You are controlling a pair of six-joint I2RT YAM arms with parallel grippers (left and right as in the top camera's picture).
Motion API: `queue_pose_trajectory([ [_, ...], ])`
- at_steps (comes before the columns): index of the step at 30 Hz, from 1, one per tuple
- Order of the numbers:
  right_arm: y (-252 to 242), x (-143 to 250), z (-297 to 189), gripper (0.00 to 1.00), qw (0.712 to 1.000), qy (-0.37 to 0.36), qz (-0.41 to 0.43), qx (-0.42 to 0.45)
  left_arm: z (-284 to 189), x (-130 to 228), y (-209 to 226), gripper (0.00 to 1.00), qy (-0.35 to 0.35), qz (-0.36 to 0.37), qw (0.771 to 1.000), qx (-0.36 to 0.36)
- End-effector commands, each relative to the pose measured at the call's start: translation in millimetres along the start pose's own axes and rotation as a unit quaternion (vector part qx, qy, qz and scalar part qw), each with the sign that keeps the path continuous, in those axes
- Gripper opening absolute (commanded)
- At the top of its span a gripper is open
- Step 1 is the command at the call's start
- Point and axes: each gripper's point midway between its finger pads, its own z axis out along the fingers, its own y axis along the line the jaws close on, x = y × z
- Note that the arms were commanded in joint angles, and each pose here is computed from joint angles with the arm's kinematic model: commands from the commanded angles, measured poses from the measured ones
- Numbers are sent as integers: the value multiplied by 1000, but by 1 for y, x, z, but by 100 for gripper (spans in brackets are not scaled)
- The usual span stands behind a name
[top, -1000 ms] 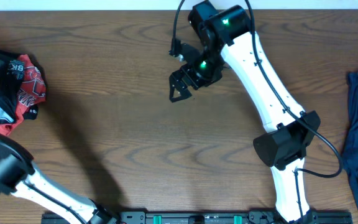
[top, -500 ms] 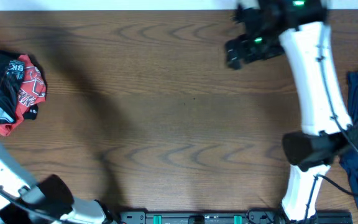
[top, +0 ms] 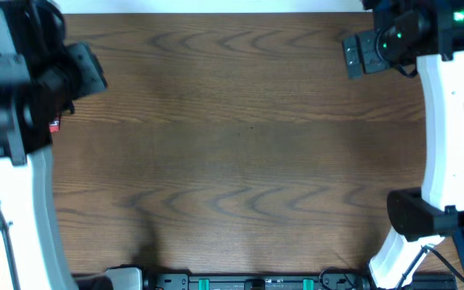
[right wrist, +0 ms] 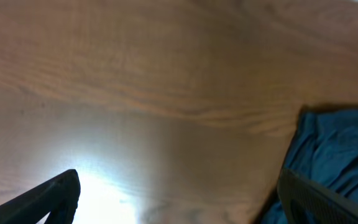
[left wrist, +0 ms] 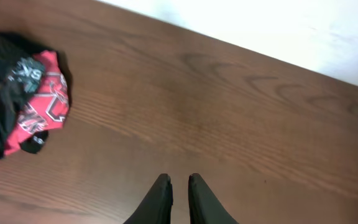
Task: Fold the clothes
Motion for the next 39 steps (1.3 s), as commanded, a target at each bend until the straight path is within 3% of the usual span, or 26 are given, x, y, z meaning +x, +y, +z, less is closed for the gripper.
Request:
queue_pose_trajectory([
  [1, -9, -6, -34, 99, 998, -53, 8, 15, -30, 2, 1, 15, -35, 29, 999, -28],
  [7, -11, -11, -44, 99, 997, -75, 12, 17, -61, 22, -6, 17, -37, 47, 998, -7],
  [8, -11, -10, -43, 99, 997, -74, 12, 16, -64, 24, -5, 22, -38, 46, 998, -7],
  [13, -10, -10, -42, 99, 997, -72, 11, 16, -71, 24, -5, 29, -48, 45, 998, -4],
  [17, -10, -6, -42, 99, 998, -63, 10, 16, -69, 24, -5, 61, -45, 46, 998, -5],
  [19, -10, -6, -42, 99, 998, -63, 10, 16, -68, 24, -5, 68, -44, 46, 998, -5],
  [22, -10, -6, -42, 99, 998, -63, 10, 16, -67, 24, -5, 86, -43, 46, 998, -5],
  [23, -10, -6, -42, 99, 998, -63, 10, 16, -67, 24, -5, 99, -43, 46, 998, -6],
  [39, -10, -6, -42, 99, 998, -63, 10, 16, -67, 24, -5, 98, -42, 46, 998, -5],
])
